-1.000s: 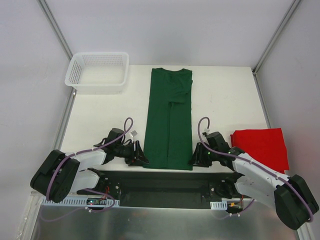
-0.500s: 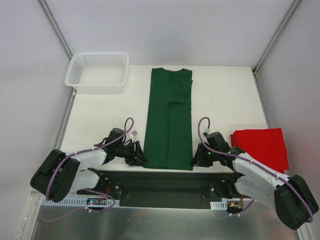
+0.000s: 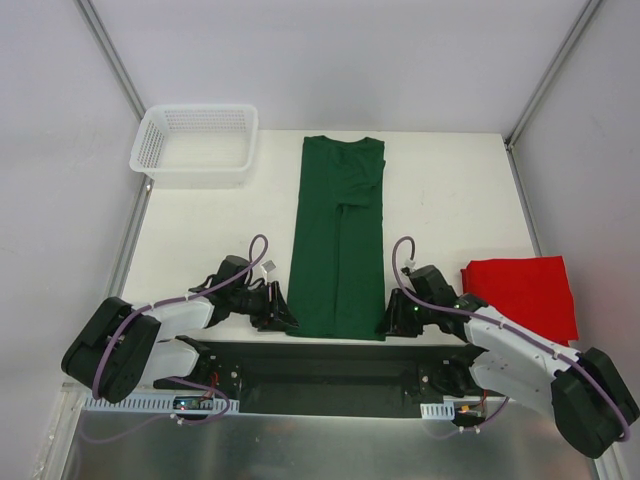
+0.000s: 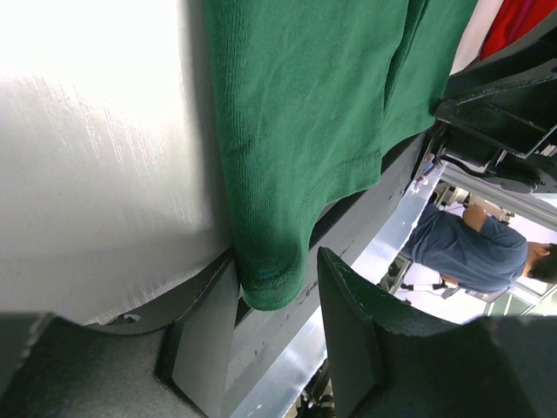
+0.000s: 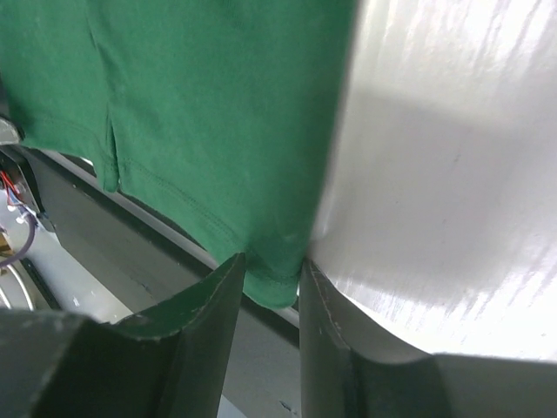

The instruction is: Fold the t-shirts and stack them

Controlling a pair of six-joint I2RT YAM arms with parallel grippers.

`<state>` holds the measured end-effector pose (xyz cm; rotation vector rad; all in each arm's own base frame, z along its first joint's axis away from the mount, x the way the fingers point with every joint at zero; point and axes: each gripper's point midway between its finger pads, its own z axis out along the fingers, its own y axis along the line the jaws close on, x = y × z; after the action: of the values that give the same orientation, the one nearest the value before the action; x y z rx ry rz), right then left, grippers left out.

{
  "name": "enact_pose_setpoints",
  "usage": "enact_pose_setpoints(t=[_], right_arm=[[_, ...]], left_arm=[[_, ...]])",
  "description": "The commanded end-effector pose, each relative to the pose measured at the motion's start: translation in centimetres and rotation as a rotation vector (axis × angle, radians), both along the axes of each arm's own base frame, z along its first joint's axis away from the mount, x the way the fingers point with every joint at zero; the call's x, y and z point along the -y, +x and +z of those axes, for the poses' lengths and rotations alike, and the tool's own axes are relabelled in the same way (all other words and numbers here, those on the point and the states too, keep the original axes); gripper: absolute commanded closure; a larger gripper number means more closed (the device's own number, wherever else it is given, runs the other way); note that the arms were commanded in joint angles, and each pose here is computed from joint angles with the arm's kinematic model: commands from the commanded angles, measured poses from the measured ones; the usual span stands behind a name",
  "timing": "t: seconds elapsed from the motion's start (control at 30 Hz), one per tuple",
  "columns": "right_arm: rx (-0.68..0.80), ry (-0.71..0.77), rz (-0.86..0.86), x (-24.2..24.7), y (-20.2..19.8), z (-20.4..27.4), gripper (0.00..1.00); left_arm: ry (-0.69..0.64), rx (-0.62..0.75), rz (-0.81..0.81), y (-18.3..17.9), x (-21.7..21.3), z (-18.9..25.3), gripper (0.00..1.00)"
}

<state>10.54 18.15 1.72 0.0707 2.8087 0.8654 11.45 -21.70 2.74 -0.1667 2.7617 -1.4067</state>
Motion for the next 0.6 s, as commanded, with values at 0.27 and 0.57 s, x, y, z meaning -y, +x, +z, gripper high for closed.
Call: enact_pose_setpoints(t=[0.27,0.57], right_arm=[[-0.067,-0.112,0.022,1.41,-2.39,-1.08,0.7],[-0.033,-0.157,0.014,2.03,-1.89,-0.84,0.92]], left_arm=[[0.045,0.036,-0.009,0.37,-0.25,-0.67,0.59],[0.046,0.031,-0.016,0.43,-0.19,-0.73,1.0]])
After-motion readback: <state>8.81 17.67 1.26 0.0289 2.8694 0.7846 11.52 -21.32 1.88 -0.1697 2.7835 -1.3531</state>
